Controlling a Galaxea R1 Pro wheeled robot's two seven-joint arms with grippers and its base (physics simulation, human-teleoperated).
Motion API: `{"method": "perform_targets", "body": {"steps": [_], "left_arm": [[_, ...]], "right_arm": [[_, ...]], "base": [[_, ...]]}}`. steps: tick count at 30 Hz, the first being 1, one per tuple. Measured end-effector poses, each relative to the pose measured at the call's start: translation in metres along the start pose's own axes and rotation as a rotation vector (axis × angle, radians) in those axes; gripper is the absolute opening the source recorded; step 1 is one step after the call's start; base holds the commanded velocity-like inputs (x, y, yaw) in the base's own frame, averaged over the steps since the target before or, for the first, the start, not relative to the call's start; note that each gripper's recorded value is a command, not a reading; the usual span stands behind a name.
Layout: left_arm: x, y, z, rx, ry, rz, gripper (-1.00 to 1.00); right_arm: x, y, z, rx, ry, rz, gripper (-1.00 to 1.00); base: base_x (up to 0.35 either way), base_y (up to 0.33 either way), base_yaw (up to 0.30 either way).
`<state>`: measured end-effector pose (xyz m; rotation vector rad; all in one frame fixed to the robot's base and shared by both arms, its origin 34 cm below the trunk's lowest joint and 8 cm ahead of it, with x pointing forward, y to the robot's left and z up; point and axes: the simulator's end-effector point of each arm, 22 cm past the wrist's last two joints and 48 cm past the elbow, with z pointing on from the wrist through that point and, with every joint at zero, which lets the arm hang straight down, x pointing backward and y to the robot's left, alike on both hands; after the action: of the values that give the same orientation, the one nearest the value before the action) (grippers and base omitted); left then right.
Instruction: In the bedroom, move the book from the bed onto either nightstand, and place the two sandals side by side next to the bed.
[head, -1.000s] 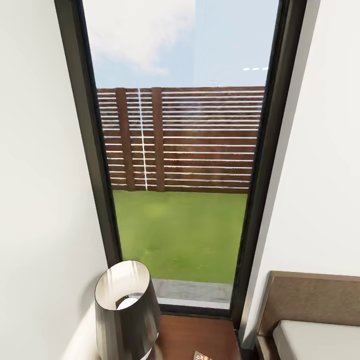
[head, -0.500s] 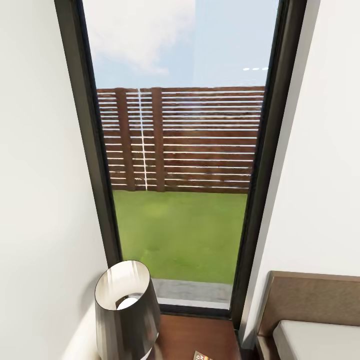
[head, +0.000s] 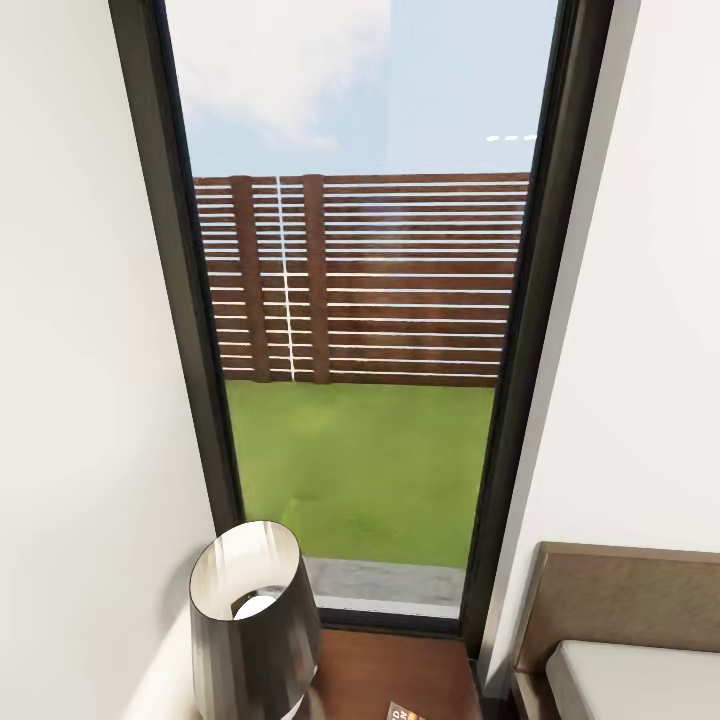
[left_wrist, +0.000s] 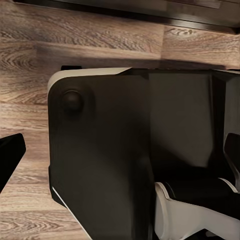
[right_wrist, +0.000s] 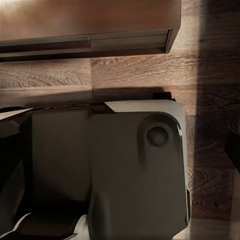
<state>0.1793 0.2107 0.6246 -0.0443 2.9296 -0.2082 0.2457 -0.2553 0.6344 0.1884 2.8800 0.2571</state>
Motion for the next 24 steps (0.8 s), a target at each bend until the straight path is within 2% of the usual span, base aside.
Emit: {"method": "perform_targets", "body": {"steps": [24], "left_arm": [[0.0000,0.0000,0.0000,0.000,0.000,0.000,1.00]], "right_arm": [[0.0000,0.0000,0.0000,0.000,0.000,0.000,1.00]], "base": [[0.000,0.000,0.000]]}}
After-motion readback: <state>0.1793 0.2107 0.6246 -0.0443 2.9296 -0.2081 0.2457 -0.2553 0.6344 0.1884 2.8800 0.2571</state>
